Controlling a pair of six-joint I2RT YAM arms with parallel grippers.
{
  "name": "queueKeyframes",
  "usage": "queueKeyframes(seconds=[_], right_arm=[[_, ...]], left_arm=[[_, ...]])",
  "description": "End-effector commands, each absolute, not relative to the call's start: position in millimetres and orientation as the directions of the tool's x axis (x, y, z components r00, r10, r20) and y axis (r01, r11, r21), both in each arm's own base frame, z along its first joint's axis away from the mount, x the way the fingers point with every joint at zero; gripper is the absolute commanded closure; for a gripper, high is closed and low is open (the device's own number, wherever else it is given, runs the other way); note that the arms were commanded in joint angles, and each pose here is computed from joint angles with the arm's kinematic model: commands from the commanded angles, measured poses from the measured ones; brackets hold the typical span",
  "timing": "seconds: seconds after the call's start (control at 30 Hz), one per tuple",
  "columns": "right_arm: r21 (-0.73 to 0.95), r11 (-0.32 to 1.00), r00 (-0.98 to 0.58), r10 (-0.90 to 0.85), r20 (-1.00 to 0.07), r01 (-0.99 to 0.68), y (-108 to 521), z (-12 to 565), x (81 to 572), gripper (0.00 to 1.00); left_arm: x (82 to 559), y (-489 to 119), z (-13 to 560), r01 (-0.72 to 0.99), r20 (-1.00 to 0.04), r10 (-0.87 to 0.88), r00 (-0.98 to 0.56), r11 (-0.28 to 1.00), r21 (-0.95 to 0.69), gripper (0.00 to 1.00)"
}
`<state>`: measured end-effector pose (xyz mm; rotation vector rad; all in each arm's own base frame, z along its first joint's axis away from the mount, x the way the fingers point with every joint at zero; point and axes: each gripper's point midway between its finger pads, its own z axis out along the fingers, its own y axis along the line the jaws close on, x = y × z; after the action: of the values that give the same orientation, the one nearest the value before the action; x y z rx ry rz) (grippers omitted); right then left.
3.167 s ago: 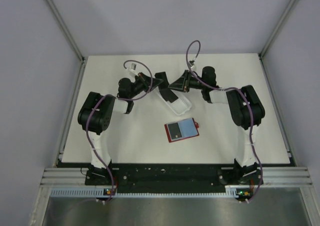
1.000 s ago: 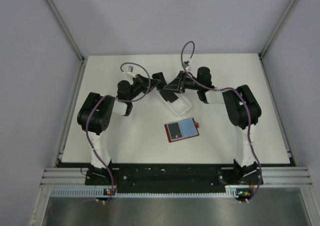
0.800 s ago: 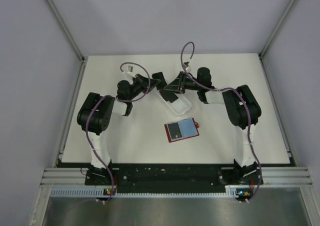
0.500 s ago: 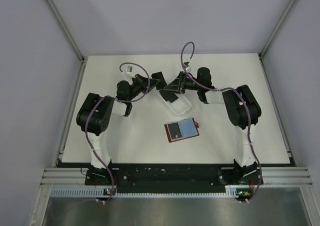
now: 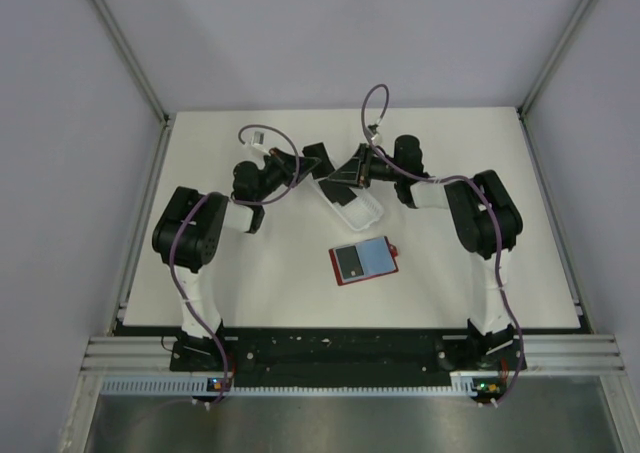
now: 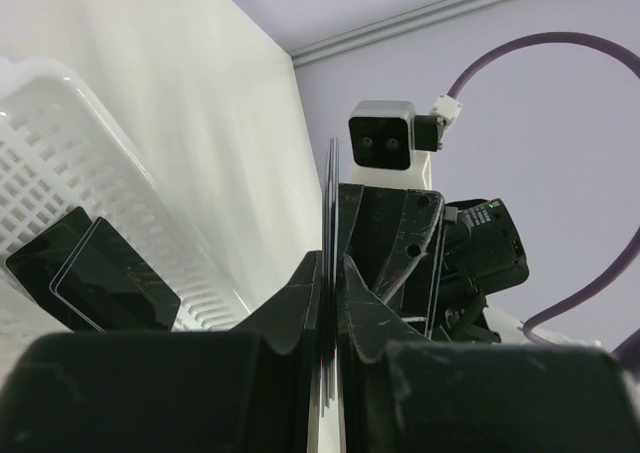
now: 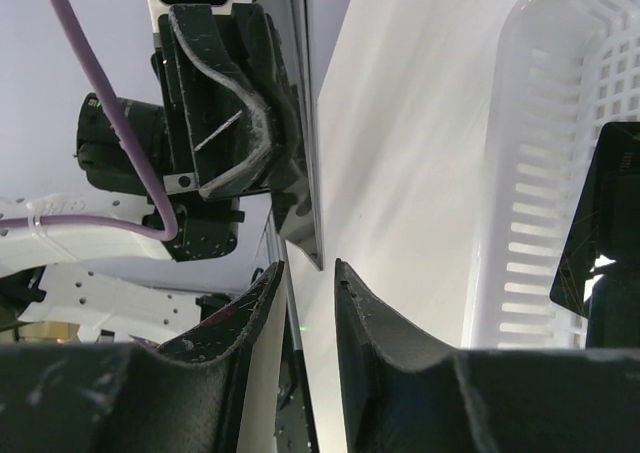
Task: Put the credit cards into the card holder
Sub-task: Pick up the credit card from the storage box.
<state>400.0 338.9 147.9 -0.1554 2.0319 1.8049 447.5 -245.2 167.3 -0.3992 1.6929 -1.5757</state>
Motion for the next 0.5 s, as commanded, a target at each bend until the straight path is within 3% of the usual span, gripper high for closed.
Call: queueKeyframes(seconds=[0.0,0.47], right_arm=[[0.9,0.152,-0.88,0.195,-0.433,-0.409,342,154,402,0.73],[0.895,0.129,-0.87,0.214,-0.445,-0.426,341,164,407,0.74]], left_arm=[[438,-245,218,0.406,-0.378,-0.693,-0.614,0.133,-0.904,1.0],[434,-245,210,0.393,-0.361,-0.692,-0.625,0.12,-0.912,1.0]])
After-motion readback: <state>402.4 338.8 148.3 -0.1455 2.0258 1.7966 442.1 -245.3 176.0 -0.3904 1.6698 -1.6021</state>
